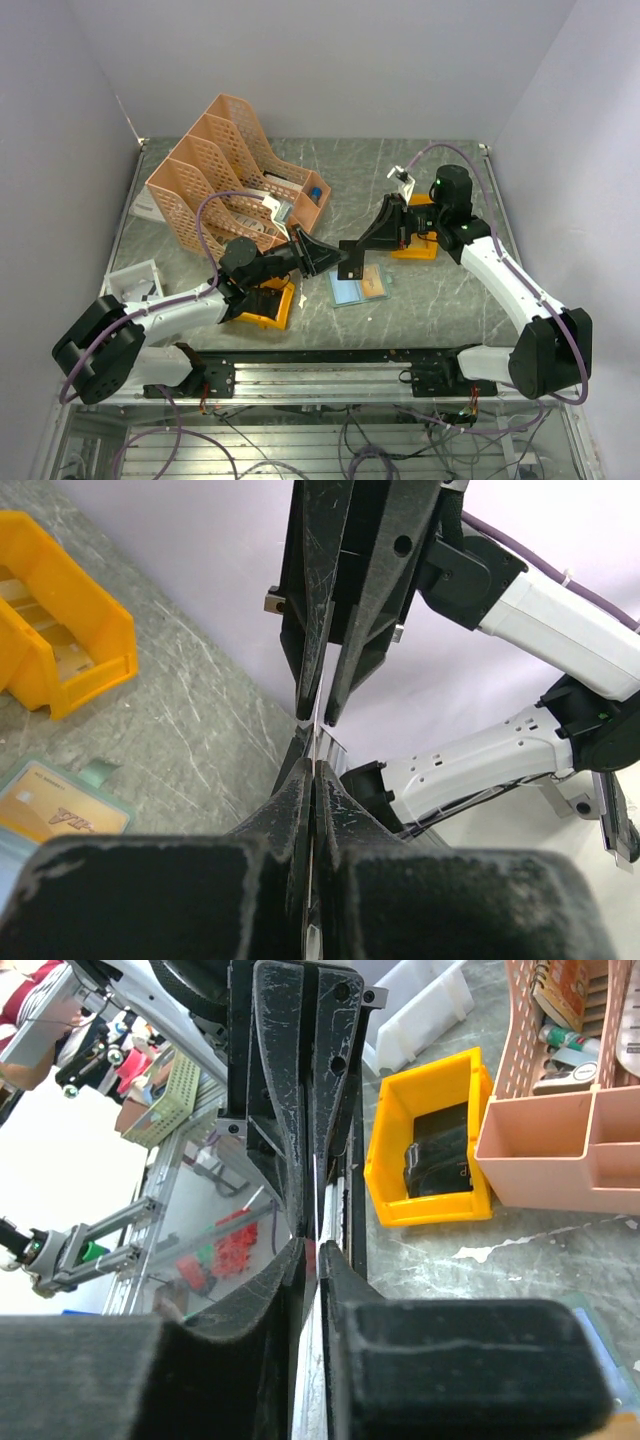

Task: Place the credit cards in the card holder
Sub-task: Insert the credit card into the card holder.

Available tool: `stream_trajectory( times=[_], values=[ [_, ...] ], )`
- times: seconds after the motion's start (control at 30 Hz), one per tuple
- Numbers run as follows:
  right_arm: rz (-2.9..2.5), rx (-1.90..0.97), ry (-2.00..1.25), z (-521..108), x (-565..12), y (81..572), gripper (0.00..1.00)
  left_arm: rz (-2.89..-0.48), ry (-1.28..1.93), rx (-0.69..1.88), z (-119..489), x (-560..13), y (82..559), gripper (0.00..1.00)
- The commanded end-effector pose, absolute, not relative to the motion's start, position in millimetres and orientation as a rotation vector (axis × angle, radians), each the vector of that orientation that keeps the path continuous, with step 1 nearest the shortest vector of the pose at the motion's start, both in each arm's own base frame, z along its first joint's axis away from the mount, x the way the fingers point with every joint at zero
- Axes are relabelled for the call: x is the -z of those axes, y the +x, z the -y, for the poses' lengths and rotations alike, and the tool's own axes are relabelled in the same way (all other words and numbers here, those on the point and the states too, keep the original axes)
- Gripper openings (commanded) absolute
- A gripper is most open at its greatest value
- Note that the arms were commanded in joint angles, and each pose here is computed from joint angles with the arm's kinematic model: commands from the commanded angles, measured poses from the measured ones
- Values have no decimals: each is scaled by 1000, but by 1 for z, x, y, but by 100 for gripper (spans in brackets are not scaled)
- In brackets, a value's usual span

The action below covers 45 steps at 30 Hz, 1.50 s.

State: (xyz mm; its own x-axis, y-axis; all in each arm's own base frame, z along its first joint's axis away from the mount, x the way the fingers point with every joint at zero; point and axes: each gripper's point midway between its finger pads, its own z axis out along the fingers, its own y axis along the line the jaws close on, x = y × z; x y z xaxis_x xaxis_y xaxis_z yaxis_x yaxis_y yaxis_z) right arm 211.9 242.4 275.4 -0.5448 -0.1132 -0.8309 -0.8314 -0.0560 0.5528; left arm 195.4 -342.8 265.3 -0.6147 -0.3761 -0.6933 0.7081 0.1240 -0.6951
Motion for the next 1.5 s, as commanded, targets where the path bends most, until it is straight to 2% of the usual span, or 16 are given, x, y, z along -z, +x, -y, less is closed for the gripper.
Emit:
stream_trajectory(
  times=[0.0,0.03,0.13,0.33,0.47,0.57,0.67,0.9,1.13,1.47],
  values=[
    [-1625,-1668,-1042,-243,-281,204,6,-1459,372,1644,347,-290,193,7],
    [-1626,-1672,-1042,-243,-281,204,0,-1463,371,1644,347,-290,193,7],
    [-1622,-1674,-1045,-243,-281,203,0,-1472,362,1635,346,-288,195,9],
    [-1632,-1634,-1029,-238,-271,209,0,-1539,304,1516,333,-278,204,38],
    [-1706,-1439,-1009,-224,-246,228,0,-1617,206,1373,306,-259,209,52],
    [-1781,-1354,-983,-214,-225,234,0,-1630,128,1335,287,-246,206,70],
    [-1844,-1342,-944,-205,-204,238,0,-1658,93,1334,278,-233,201,81],
    [-1956,-1359,-873,-189,-161,245,0,-1814,140,1281,282,-211,196,83],
    [-2028,-1379,-833,-178,-137,254,0,-1868,173,1236,296,-199,193,77],
    [-2136,-1432,-802,-173,-105,259,0,-2026,192,1088,330,-152,190,73]
  ],
)
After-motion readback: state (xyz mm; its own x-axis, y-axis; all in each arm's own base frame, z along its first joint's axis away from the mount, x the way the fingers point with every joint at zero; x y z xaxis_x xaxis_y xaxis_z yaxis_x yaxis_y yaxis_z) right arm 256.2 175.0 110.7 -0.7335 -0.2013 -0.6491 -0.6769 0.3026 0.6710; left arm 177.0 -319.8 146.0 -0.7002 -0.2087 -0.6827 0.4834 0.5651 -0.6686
